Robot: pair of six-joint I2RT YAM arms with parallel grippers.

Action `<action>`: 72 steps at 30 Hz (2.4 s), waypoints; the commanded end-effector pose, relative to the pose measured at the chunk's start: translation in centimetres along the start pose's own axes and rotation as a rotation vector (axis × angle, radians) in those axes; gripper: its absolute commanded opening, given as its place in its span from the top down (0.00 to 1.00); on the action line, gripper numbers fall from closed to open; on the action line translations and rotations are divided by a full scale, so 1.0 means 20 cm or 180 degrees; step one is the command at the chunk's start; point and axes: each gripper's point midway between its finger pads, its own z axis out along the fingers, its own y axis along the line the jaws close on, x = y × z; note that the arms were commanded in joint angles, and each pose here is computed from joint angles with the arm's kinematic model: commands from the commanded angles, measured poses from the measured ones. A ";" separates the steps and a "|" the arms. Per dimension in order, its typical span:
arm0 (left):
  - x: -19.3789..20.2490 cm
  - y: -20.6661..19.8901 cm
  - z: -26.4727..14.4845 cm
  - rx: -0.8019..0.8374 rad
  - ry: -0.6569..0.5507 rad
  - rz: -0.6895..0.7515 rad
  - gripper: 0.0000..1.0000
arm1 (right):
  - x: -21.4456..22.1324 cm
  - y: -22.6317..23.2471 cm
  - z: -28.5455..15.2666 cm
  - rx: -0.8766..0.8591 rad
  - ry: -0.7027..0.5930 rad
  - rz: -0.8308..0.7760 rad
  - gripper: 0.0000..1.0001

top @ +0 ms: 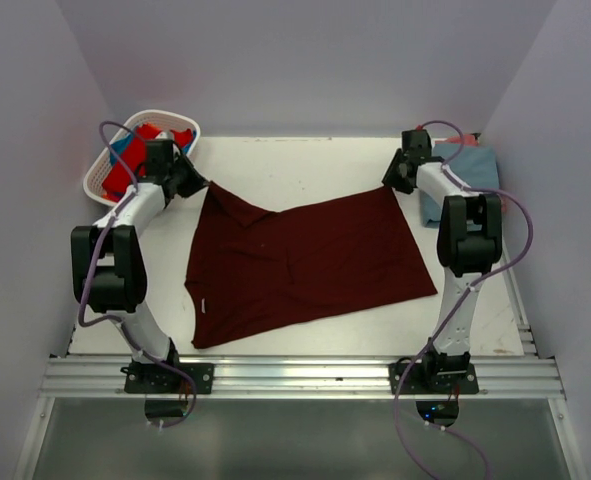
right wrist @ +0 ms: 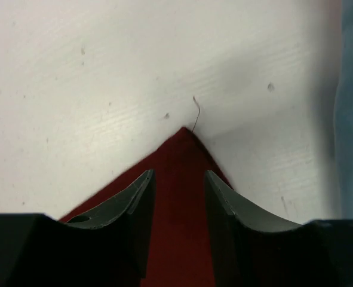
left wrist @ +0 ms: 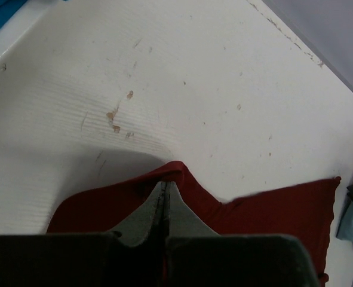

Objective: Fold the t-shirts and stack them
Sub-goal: Grap the side of the flattened tshirt furthest away from the robot with both arms, then fold the other side of the tshirt into a rectangle

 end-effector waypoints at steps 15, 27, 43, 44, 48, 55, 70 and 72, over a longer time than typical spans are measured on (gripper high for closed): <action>0.00 -0.09 -0.12 0.0330 -0.0039 -0.0021 1.00 | -0.11 0.04 0.21 -0.0127 0.0084 -0.0002 0.62; -0.06 -0.15 -0.21 0.0389 -0.0154 0.0062 1.00 | -0.08 0.00 0.18 -0.0134 0.0047 0.0048 1.00; -0.01 -0.15 -0.31 0.0436 -0.0098 0.0113 1.00 | -0.18 -0.02 -0.19 -0.0183 -0.0306 0.0019 1.00; 0.01 -0.14 -0.31 0.0420 -0.0092 0.0104 1.00 | -0.19 -0.02 -0.21 -0.0201 -0.0329 0.0026 1.00; 0.09 -0.08 -0.32 0.0352 -0.0007 0.0082 1.00 | -0.14 -0.05 -0.25 -0.0160 -0.0306 0.0021 1.00; 0.15 -0.10 -0.50 0.0452 -0.0014 0.0109 1.00 | -0.10 -0.11 -0.39 -0.0067 -0.0342 0.0017 1.00; 0.52 -0.03 -1.02 0.0536 0.0294 0.0132 1.00 | 0.08 -0.25 -0.61 0.0082 -0.0281 0.0039 1.00; 0.62 -0.01 -1.05 0.0545 0.0475 0.0028 1.00 | 0.10 -0.28 -0.64 0.0116 -0.0287 0.0047 1.00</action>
